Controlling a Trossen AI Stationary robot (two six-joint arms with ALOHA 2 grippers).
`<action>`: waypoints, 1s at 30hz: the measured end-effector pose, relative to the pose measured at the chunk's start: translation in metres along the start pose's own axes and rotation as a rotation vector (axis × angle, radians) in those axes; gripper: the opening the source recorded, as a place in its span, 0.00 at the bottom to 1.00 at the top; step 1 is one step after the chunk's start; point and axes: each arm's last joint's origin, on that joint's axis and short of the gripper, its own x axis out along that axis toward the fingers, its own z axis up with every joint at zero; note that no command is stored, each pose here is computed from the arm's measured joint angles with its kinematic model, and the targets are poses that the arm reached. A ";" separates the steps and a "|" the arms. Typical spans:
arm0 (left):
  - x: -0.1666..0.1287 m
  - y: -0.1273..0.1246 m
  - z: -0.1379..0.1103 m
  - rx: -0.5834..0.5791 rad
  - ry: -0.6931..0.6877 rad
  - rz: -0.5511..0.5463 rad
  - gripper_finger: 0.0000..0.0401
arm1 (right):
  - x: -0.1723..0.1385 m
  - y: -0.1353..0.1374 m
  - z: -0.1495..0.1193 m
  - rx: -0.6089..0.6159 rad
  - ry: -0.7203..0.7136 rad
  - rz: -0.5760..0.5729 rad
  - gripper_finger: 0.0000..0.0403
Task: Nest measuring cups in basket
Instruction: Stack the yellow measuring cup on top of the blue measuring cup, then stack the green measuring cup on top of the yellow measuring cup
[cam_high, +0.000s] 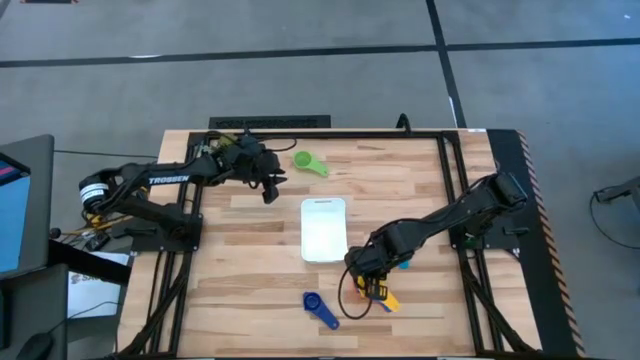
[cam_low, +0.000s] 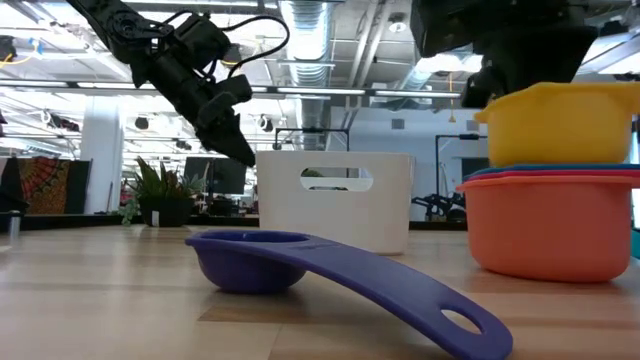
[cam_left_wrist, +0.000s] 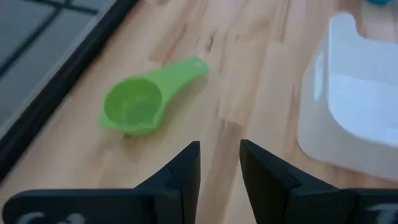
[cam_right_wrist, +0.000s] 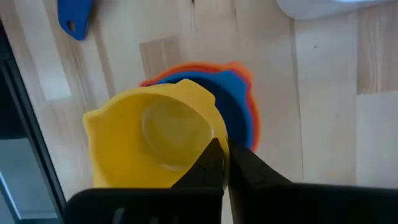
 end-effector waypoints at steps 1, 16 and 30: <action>0.001 0.000 0.000 0.004 -0.005 0.002 0.26 | 0.001 0.000 0.000 -0.005 0.006 -0.003 0.05; 0.001 0.003 0.002 -0.026 -0.014 0.092 0.26 | 0.001 -0.004 0.001 0.016 0.028 -0.022 0.21; 0.008 0.015 0.010 -0.027 -0.126 0.192 0.26 | -0.010 -0.024 0.006 0.058 0.088 -0.089 0.41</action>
